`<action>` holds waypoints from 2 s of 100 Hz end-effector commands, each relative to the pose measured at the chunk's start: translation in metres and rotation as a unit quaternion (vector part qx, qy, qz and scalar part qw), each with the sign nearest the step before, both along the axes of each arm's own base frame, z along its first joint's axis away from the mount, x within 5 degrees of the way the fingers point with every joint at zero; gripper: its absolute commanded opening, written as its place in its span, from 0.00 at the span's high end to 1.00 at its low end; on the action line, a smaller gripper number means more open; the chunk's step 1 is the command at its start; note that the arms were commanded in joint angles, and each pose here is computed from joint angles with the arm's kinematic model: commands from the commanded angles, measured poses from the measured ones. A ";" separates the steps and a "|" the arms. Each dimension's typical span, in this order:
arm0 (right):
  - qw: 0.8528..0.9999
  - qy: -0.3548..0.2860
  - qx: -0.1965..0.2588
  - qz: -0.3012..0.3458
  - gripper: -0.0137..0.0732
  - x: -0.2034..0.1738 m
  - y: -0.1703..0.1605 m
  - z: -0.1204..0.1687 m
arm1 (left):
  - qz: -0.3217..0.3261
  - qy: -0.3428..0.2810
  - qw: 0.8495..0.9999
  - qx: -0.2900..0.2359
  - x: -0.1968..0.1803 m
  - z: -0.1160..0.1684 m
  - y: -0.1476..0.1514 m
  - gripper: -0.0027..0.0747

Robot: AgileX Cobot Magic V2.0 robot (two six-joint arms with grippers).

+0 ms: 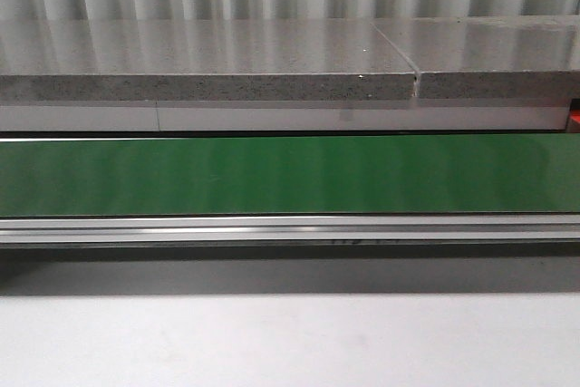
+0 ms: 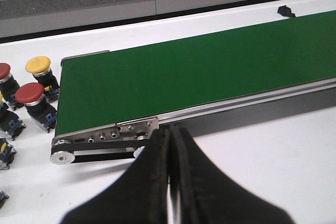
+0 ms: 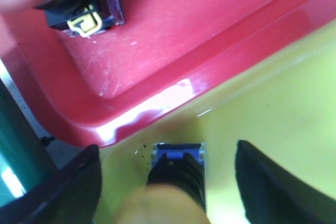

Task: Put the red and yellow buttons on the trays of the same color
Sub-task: 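Lift the yellow button and place it in the yellow tray, then raise the right gripper back above the end of the belt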

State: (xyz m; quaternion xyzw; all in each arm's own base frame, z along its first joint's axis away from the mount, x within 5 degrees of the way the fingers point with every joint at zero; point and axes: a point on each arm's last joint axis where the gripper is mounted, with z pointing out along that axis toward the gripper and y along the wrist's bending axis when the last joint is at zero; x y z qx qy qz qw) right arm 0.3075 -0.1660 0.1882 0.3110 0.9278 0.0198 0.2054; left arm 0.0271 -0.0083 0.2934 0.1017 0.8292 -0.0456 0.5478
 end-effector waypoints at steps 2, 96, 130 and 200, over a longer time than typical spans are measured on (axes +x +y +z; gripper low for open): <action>0.998 -0.048 -0.031 -0.004 0.19 0.002 -0.004 0.026 | -0.004 -0.043 0.999 -0.012 0.002 0.014 -0.001 0.99; 0.965 -0.202 -0.106 0.131 0.93 -0.051 0.098 0.167 | -0.004 -0.043 0.999 -0.012 0.002 0.014 -0.001 0.99; 0.931 -0.269 -0.121 0.214 0.93 -0.085 0.146 0.203 | -0.004 -0.043 0.999 -0.012 0.002 0.014 -0.001 0.99; 0.884 -0.334 -0.146 0.294 0.93 -0.200 0.177 0.155 | -0.005 -0.043 0.999 -0.016 0.002 0.014 -0.001 0.99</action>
